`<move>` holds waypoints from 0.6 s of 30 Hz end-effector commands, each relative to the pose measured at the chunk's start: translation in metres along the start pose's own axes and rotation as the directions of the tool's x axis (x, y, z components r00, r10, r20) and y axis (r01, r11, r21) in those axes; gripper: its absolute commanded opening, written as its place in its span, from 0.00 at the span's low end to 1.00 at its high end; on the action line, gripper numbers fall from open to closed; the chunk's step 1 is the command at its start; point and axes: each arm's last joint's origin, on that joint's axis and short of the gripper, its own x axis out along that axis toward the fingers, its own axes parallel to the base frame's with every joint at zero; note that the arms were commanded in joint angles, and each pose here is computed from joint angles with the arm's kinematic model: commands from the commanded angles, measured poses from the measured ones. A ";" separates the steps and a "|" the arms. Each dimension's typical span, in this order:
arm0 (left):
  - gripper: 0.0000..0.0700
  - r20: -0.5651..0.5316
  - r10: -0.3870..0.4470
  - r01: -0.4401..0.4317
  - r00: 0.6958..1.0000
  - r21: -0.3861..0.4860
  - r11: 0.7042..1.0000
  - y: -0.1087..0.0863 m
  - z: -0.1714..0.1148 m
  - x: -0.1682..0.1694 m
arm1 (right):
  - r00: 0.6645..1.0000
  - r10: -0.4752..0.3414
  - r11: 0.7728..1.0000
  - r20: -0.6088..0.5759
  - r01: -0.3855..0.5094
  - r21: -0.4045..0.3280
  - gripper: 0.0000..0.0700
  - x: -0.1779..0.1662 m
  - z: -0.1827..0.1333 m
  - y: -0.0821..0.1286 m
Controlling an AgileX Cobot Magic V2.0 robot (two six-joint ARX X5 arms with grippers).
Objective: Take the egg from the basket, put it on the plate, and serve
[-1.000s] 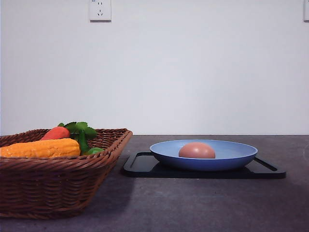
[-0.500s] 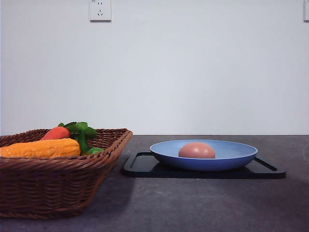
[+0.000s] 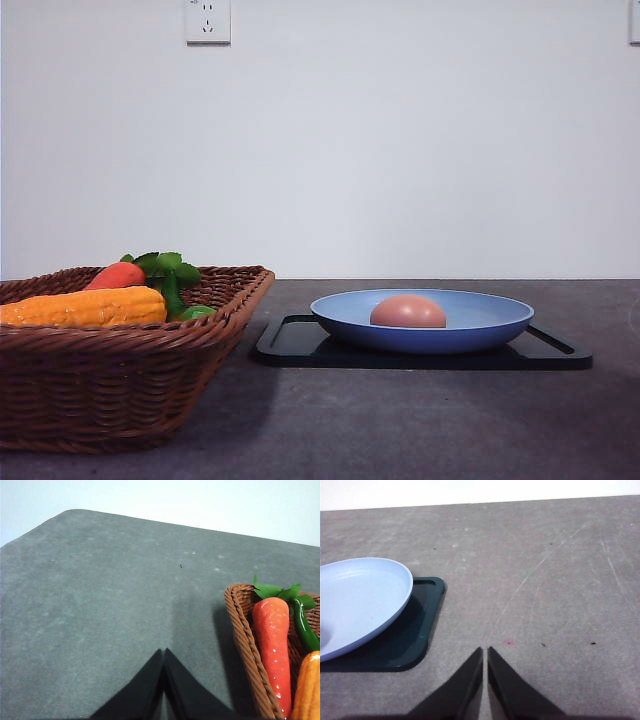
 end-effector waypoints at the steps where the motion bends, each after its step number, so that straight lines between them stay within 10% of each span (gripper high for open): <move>1: 0.00 -0.034 0.004 -0.004 0.999 0.016 1.000 0.001 -0.008 0.002 | 1.000 0.001 1.000 0.007 -0.001 0.016 0.00 0.000 0.000 0.000; 18: 0.00 -0.034 0.004 -0.004 0.999 0.016 1.000 0.001 -0.008 0.002 | 1.000 0.001 1.000 0.007 -0.001 0.016 0.00 0.000 0.000 0.000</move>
